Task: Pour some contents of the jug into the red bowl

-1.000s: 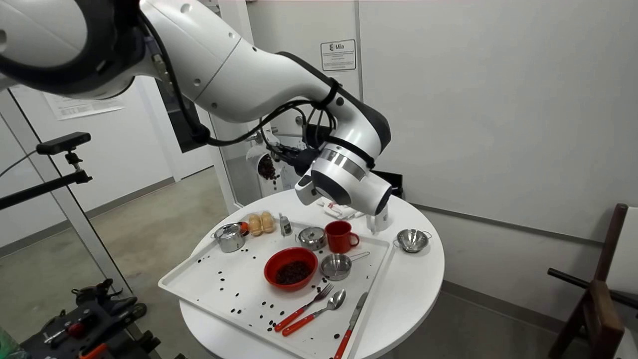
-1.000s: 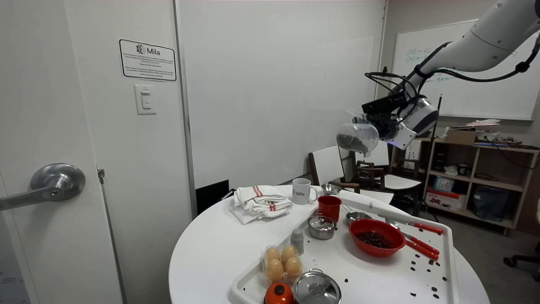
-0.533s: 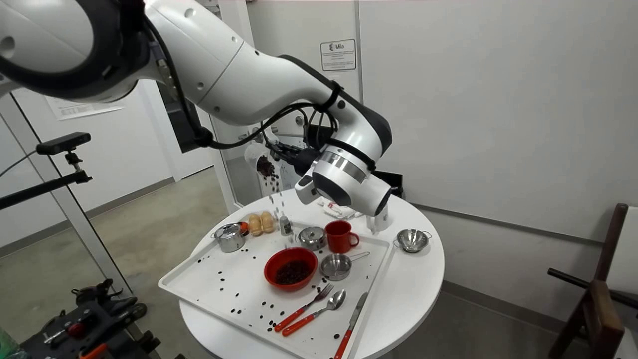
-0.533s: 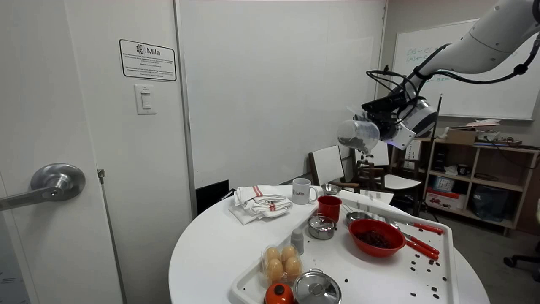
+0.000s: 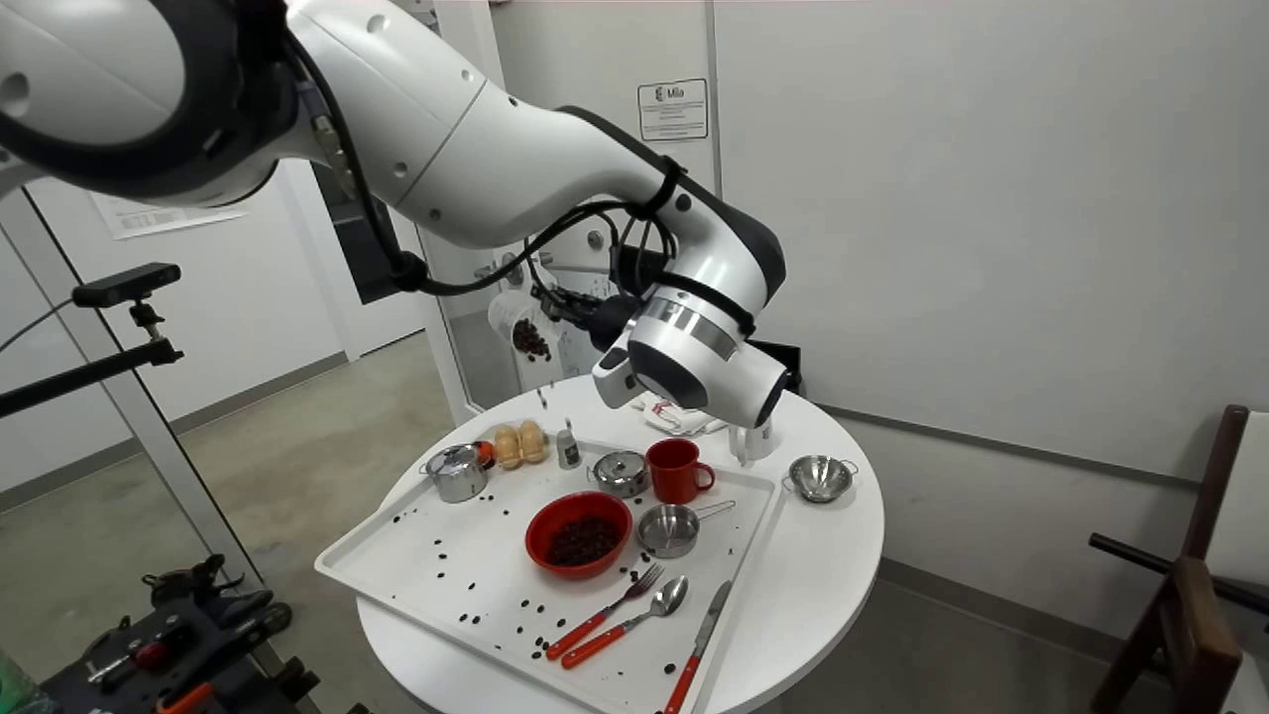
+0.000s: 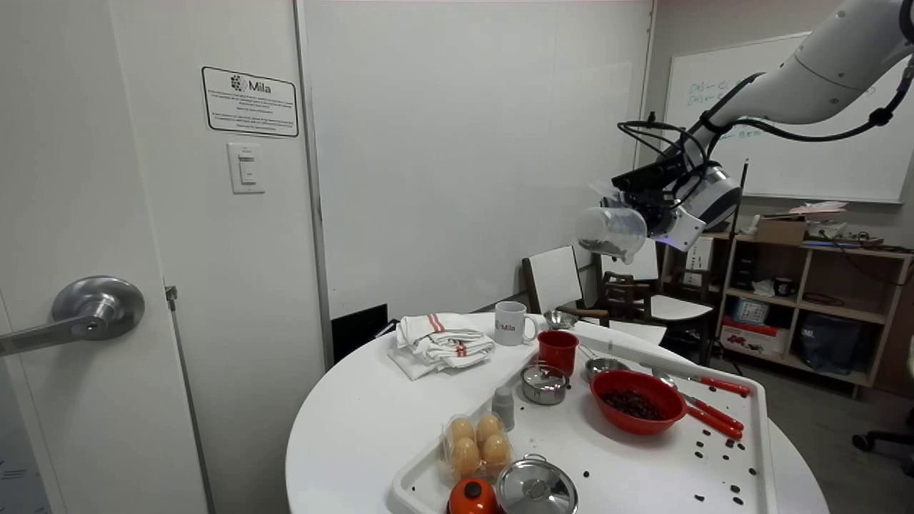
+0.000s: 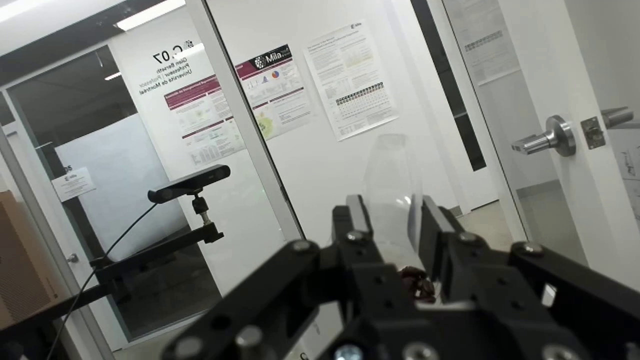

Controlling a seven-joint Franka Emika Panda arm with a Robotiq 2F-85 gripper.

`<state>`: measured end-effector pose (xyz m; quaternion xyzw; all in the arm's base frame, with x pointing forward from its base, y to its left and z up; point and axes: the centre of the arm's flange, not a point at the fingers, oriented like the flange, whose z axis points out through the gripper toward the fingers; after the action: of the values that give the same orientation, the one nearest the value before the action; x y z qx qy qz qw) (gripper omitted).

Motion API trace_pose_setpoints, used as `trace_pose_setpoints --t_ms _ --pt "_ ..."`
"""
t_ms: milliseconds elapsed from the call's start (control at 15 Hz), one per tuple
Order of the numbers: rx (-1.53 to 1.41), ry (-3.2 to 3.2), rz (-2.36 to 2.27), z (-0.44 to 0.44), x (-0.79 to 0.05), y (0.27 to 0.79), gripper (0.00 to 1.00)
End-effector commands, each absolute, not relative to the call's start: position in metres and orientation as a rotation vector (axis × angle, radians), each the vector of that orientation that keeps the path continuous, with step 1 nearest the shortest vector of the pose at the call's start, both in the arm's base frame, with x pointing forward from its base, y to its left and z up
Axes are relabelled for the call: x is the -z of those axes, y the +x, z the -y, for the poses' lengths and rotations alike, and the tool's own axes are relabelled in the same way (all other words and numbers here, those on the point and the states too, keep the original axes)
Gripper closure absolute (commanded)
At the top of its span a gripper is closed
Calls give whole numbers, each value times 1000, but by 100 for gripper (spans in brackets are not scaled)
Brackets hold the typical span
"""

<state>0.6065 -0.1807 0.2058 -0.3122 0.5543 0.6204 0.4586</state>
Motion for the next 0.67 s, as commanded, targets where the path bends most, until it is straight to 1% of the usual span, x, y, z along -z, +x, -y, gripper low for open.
trace_pose_setpoints --t_ms 0,600 --pt "-1552 -800 -1454 193 -210 611 88" --pt "-1510 -905 -1642 210 -210 610 88"
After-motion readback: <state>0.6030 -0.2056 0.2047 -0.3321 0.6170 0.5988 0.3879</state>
